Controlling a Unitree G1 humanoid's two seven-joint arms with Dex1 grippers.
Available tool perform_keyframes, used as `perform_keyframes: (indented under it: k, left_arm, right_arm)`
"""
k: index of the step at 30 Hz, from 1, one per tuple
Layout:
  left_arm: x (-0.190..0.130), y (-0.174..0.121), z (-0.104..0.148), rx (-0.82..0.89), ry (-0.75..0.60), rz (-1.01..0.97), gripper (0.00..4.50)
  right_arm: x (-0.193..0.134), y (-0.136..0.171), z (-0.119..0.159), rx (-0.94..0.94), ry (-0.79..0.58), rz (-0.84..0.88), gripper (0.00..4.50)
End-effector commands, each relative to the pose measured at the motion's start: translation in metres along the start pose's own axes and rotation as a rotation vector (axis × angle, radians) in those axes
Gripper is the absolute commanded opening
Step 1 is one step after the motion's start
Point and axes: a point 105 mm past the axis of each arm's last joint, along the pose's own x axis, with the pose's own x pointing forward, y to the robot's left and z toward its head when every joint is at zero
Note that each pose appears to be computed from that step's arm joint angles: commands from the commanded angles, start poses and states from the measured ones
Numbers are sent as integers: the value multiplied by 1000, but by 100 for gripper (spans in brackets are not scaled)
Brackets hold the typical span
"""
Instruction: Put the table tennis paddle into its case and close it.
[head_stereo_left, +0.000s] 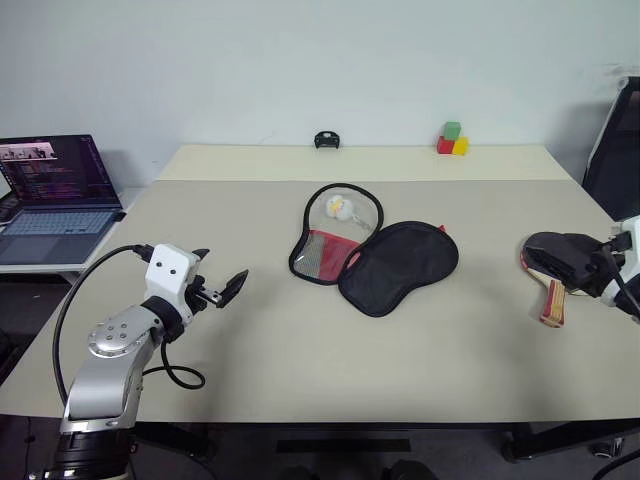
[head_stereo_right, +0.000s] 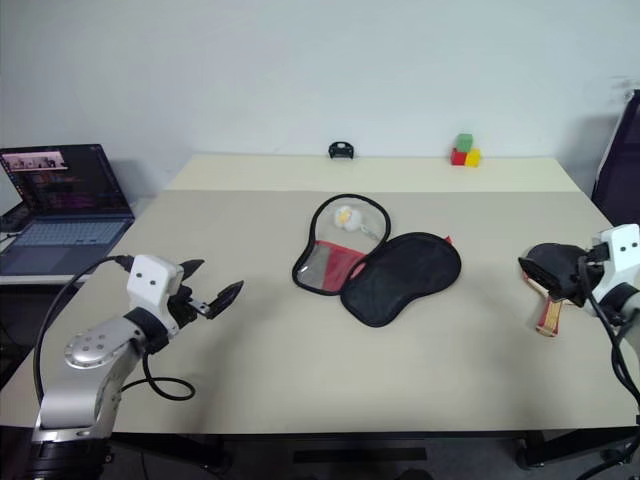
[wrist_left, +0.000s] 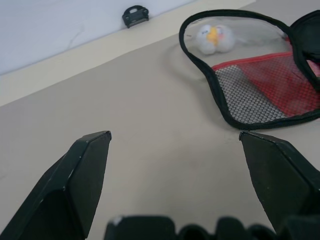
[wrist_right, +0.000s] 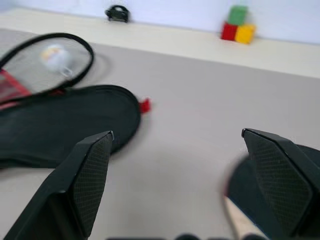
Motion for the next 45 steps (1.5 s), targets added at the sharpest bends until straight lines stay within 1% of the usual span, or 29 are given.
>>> perform_keyframes:
  k: [1, 6, 10, 14, 22, 25, 29, 31, 34, 38, 43, 45]
  left_arm:
    - [0, 6, 17, 33, -50, -19, 450]
    - [1, 5, 28, 13, -75, -81, 450]
    - [6, -9, 39, -13, -94, -213, 450]
    - [11, -28, 45, -24, -91, -356, 450]
    - [25, -57, 58, 11, -91, -581, 450]
    - [27, -61, 60, 15, -91, -616, 450]
    - [28, -62, 60, 21, -88, -627, 450]
    - [29, -62, 60, 21, -88, -628, 450]
    - [28, -63, 59, 20, -86, -628, 450]
    - [26, -62, 57, 21, -81, -620, 450]
    - [26, -62, 56, 21, -80, -614, 450]
    - [26, -63, 56, 21, -81, -614, 450]
  right_arm:
    - [2, 19, 9, 5, -5, 40, 448]
    - [5, 58, 2, 114, 70, 200, 448]
    - [10, 89, -8, 196, 129, 291, 448]
    - [20, 110, -20, 242, 170, 328, 448]
    - [50, 122, -40, 316, 242, 268, 448]
    - [62, 120, -48, 376, 283, 212, 448]
    - [73, 114, -64, 392, 350, 118, 448]
    - [77, 115, -67, 413, 362, 106, 448]
    - [83, 121, -67, 456, 361, 120, 448]
    - [97, 140, -55, 551, 322, 186, 448]
    - [108, 160, -49, 608, 318, 237, 448]
    - [112, 169, -49, 604, 323, 254, 448]
